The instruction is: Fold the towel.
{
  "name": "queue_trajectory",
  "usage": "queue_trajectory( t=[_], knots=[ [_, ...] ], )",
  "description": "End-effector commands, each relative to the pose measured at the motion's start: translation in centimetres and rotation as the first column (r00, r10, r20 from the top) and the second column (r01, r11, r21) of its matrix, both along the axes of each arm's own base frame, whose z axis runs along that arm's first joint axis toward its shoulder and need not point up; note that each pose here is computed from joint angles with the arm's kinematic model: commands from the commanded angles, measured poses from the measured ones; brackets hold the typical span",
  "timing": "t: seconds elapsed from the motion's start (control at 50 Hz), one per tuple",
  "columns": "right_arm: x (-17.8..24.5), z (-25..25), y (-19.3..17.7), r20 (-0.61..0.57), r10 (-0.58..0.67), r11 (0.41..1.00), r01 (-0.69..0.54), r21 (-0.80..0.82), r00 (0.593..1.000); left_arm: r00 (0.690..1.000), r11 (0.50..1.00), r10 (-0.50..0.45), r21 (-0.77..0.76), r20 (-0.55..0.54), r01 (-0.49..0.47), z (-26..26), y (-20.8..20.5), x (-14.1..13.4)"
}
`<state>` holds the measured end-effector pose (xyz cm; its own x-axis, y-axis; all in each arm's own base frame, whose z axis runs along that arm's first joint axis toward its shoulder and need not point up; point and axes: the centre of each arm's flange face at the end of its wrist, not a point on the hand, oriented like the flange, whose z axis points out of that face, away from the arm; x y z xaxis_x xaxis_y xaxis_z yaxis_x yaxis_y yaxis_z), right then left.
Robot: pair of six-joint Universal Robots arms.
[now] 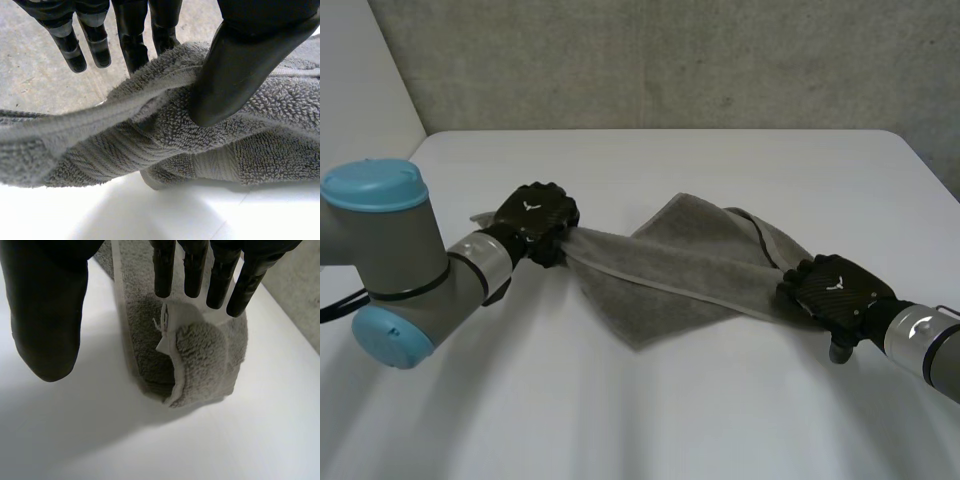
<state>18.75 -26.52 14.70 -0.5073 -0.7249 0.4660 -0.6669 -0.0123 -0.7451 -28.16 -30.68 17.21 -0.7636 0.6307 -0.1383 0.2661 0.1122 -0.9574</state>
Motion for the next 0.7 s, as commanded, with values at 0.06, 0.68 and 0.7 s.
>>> queue_trajectory(
  t=[0.06, 0.68, 0.7],
  knots=[
    [0.3, -0.1, -0.4, -0.04, 0.056, 0.995, -0.058, -0.075, 0.998, 1.0, 1.0, 0.016, 0.014, -0.015, -0.015, 0.1, -0.2, 0.4],
    [-0.2, -1.8, -4.8, -0.304, 0.016, 0.929, -0.127, -0.349, 0.952, 0.999, 1.0, 0.024, 0.002, -0.022, -0.024, 1.3, 0.5, 0.9],
    [-0.1, -1.3, -4.7, -0.275, 0.016, 0.93, -0.115, -0.348, 0.961, 0.999, 1.0, 0.024, 0.002, -0.022, -0.024, 1.3, 0.5, 0.9]
  ],
)
